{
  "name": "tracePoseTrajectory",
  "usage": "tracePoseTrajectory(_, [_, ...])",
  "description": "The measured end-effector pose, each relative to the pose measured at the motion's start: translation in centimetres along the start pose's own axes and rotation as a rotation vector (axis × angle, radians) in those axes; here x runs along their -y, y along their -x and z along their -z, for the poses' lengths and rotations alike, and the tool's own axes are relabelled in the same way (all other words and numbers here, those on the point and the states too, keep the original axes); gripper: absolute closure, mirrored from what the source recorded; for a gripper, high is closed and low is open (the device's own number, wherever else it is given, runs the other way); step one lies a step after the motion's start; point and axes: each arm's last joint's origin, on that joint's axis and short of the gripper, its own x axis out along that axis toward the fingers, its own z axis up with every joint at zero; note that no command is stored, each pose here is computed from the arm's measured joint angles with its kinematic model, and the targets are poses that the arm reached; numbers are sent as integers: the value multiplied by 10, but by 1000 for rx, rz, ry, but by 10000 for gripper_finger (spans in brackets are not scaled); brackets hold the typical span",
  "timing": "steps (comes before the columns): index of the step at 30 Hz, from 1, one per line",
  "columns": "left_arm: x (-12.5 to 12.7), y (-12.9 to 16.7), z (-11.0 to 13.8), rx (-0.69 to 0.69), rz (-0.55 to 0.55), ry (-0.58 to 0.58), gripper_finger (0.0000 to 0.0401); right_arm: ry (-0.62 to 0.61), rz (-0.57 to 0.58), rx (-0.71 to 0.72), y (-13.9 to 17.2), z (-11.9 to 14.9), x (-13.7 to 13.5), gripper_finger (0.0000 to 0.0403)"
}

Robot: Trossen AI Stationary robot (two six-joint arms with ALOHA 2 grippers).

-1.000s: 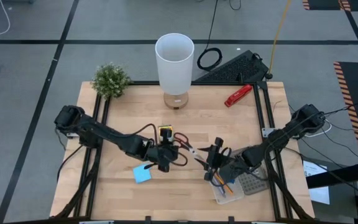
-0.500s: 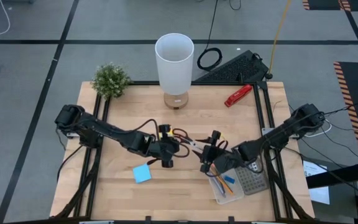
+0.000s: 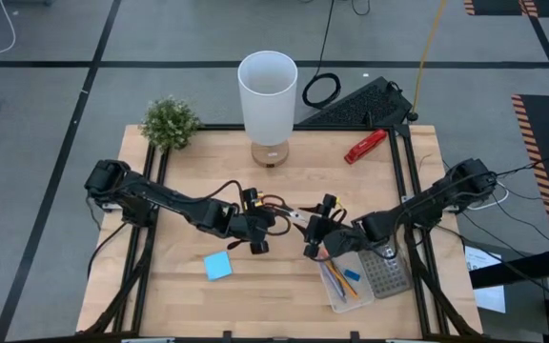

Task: Pack school essentials
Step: Put the red scissors into the supplies box

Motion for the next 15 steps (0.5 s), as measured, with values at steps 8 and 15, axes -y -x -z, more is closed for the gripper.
tracePoseTrajectory(8, [1, 0, -2, 21, 5, 0, 375, -30, -33, -35, -4, 3, 3, 203])
tracePoseTrajectory(15, [5, 2, -4, 48, 16, -47, 375, -35, -38, -33, -4, 2, 3, 273])
